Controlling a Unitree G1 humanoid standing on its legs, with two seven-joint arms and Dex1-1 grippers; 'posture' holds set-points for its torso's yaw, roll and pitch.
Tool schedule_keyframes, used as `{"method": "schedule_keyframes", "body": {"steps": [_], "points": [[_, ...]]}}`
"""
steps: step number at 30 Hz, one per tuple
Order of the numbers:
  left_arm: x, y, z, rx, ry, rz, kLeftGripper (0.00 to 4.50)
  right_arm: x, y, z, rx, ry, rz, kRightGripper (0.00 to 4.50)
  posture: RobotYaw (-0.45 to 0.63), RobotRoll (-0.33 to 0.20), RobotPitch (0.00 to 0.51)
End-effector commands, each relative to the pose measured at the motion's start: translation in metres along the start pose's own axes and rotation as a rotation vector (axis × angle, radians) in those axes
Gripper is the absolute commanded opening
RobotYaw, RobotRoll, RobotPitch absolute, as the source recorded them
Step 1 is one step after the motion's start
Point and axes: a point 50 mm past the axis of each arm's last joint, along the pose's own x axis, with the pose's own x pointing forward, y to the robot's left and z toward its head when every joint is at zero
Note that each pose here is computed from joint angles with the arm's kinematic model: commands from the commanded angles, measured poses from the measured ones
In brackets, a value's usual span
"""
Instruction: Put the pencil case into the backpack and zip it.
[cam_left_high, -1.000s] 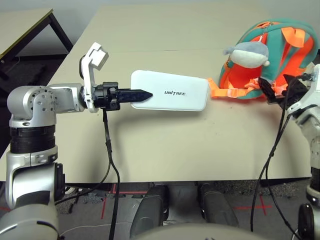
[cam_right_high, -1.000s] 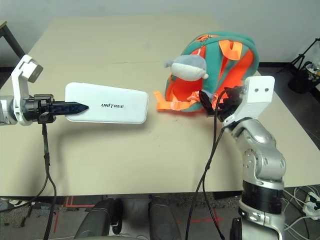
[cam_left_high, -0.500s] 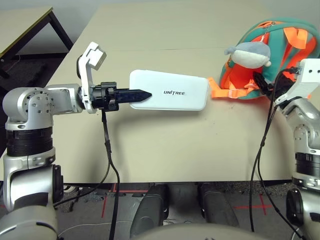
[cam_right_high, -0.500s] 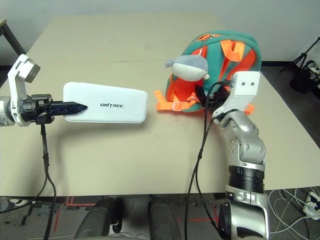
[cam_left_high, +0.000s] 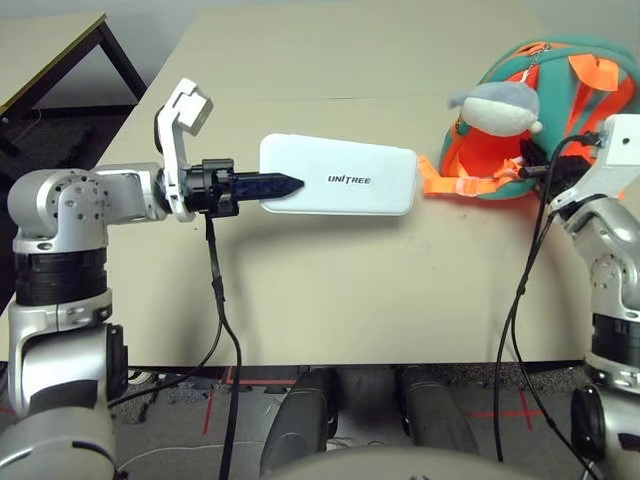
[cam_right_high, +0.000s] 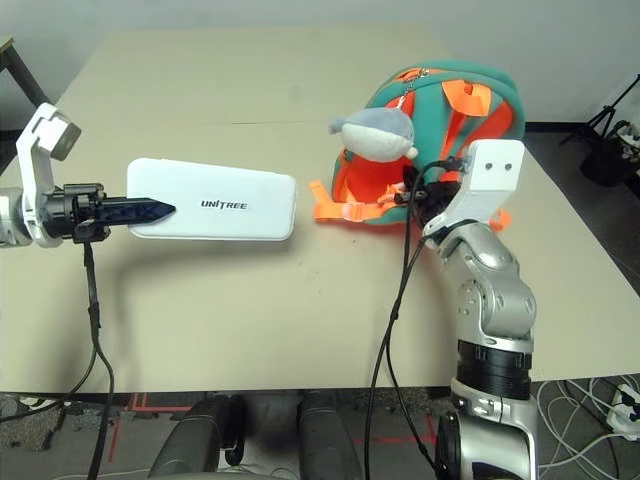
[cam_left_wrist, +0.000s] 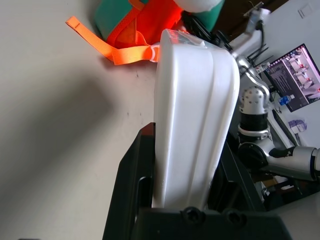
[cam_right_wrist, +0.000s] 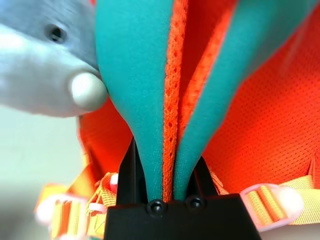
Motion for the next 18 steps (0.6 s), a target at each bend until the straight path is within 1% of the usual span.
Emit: {"method": "schedule_keyframes", "body": {"steps": [1, 4, 7, 9, 13, 18], "points": [[0.0, 0.002, 0.004, 0.018, -0.006, -0.006, 1.38, -0.02, 0.01, 0.013, -0.001, -0.011, 0.028, 0.21, -0.09, 0.0, 0.146], [0.002, 0.006, 0.005, 0.017, -0.007, -0.008, 1.38, -0.042, 0.022, 0.014, 0.013, 0.012, 0.04, 0.21, -0.12, 0.0, 0.148], [0.006, 0.01, 0.007, 0.019, -0.008, -0.017, 1.38, -0.068, 0.04, 0.015, 0.018, 0.029, 0.067, 0.21, -0.15, 0.0, 0.151], [0.008, 0.013, 0.008, 0.02, -0.008, -0.02, 1.38, -0.078, 0.047, 0.016, 0.016, 0.033, 0.074, 0.21, -0.16, 0.0, 0.152], [0.009, 0.019, 0.011, 0.021, -0.011, -0.021, 1.38, -0.095, 0.053, 0.018, 0.011, 0.051, 0.082, 0.21, -0.2, 0.0, 0.154], [0.01, 0.031, 0.015, 0.022, -0.015, -0.013, 1.38, -0.111, 0.048, 0.026, -0.011, 0.059, 0.071, 0.21, -0.24, 0.0, 0.159]]}}
